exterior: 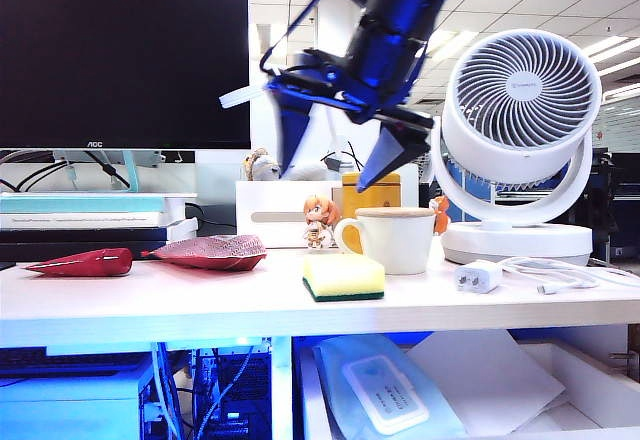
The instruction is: Open the drawer, place the cleaning sponge inside, then close the drawer.
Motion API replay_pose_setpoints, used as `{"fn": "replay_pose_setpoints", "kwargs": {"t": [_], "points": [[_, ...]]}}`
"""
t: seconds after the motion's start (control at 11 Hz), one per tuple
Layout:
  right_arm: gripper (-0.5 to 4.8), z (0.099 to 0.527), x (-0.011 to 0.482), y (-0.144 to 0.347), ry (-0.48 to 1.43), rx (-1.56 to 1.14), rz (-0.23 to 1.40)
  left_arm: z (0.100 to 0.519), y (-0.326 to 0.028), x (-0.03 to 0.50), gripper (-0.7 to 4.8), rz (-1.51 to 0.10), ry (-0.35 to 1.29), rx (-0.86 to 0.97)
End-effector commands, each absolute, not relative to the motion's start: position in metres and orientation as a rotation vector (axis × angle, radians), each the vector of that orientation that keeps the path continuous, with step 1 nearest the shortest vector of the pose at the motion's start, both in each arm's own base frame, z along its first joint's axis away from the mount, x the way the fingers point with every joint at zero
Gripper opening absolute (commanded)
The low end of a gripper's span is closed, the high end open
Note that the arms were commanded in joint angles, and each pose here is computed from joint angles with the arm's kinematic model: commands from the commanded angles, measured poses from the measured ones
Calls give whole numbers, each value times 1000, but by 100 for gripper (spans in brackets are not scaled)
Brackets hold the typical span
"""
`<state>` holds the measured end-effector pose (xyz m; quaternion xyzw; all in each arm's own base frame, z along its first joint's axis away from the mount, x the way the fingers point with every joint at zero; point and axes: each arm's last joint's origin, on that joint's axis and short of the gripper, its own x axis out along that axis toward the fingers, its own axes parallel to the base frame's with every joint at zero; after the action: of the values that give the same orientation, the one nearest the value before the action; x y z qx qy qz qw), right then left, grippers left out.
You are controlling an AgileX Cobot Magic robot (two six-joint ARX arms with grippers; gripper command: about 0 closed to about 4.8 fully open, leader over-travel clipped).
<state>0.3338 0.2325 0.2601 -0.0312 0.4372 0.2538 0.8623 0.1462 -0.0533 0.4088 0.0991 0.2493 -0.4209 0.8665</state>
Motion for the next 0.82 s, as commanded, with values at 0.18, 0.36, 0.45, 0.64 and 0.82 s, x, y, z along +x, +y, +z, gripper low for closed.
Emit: {"fn": "replay_pose_setpoints", "kwargs": {"t": [0.18, 0.36, 0.45, 0.64, 0.82], "points": [[479, 240, 356, 241, 932, -112, 530, 410, -53, 146, -6, -885, 514, 208], [479, 219, 374, 236, 931, -110, 466, 410, -53, 146, -6, -886, 514, 208], [479, 212, 378, 232, 948, -105, 454, 410, -53, 146, -6, -886, 514, 208], [479, 190, 389, 233, 990, -65, 487, 410, -53, 146, -6, -885, 515, 208], [479, 182, 390, 233, 1023, -70, 488, 410, -53, 146, -6, -885, 515, 208]]}}
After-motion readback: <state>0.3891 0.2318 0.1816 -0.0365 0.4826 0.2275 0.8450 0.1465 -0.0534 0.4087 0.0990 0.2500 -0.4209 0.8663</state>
